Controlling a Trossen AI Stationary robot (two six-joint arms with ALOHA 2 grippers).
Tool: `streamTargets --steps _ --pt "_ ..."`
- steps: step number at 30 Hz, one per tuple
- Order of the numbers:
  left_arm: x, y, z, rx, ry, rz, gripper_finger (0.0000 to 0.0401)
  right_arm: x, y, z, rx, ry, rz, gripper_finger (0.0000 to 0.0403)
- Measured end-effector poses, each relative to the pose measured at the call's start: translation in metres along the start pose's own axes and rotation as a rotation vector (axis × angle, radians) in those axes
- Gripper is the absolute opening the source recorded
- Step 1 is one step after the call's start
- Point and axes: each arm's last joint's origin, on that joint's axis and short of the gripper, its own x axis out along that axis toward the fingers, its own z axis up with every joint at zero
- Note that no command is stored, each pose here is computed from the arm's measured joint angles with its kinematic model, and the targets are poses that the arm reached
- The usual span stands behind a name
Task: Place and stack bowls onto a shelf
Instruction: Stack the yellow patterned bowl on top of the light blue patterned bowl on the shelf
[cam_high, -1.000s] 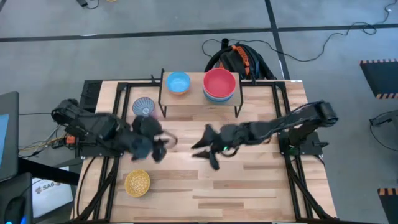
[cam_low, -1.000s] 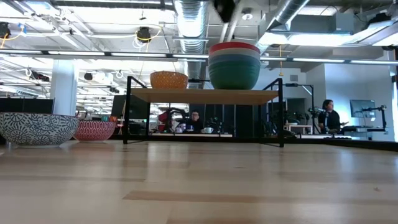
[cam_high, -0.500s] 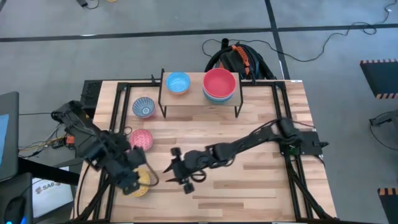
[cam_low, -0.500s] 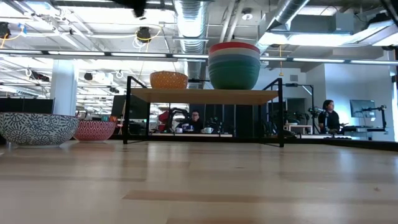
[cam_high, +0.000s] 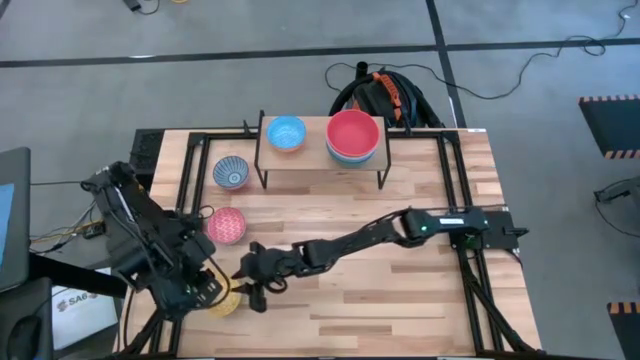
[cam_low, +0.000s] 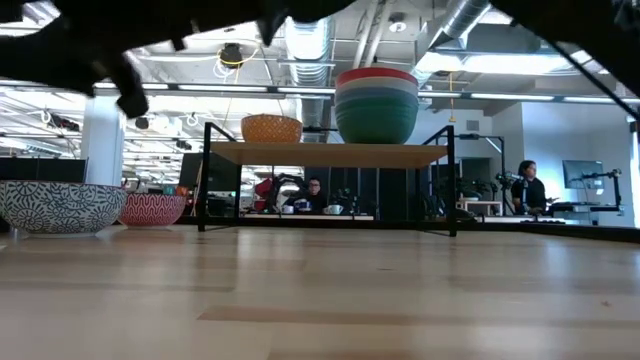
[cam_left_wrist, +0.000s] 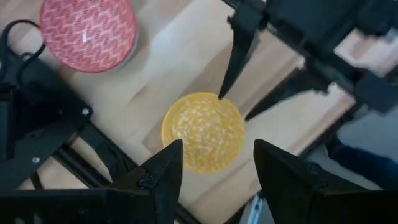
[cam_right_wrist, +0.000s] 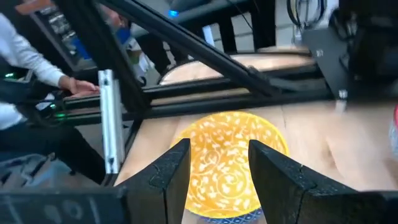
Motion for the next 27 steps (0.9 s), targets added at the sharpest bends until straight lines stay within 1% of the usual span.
streamTargets --steps 3,5,8,12,17,20,22,25,27 --pt "0.01 0.002 -0.006 -0.005 0.069 0.055 0.018 0.011 -0.008 -0.004 0.072 0.008 -0.019 0.0187" --pt "0.018 0.004 -0.009 -0.024 0.116 0.092 0.018 0.016 -0.016 -0.012 0.096 0.03 -0.078 0.0187" --pt "0.026 0.007 -0.012 -0.061 0.134 0.134 0.018 0.019 -0.026 -0.026 0.1 0.08 -0.153 0.0187" --pt "0.034 0.01 -0.015 -0.07 0.128 0.168 0.018 0.019 -0.032 -0.023 0.109 0.069 -0.151 0.0187" --pt "0.039 0.011 -0.016 -0.084 0.12 0.188 0.018 0.019 -0.033 -0.023 0.104 0.071 -0.151 0.0187" --pt "0.04 0.012 -0.016 -0.118 0.116 0.194 0.018 0.02 -0.033 -0.022 0.105 0.064 -0.149 0.0187" --pt "0.04 0.012 -0.016 -0.143 0.113 0.196 0.018 0.024 -0.037 -0.03 0.109 0.066 -0.149 0.0187" --pt "0.04 0.012 -0.016 -0.172 0.106 0.197 0.018 0.027 -0.041 -0.043 0.126 0.119 -0.157 0.0187" --pt "0.04 0.012 -0.016 -0.187 0.096 0.194 0.018 0.031 -0.044 -0.05 0.143 0.111 -0.149 0.0187"
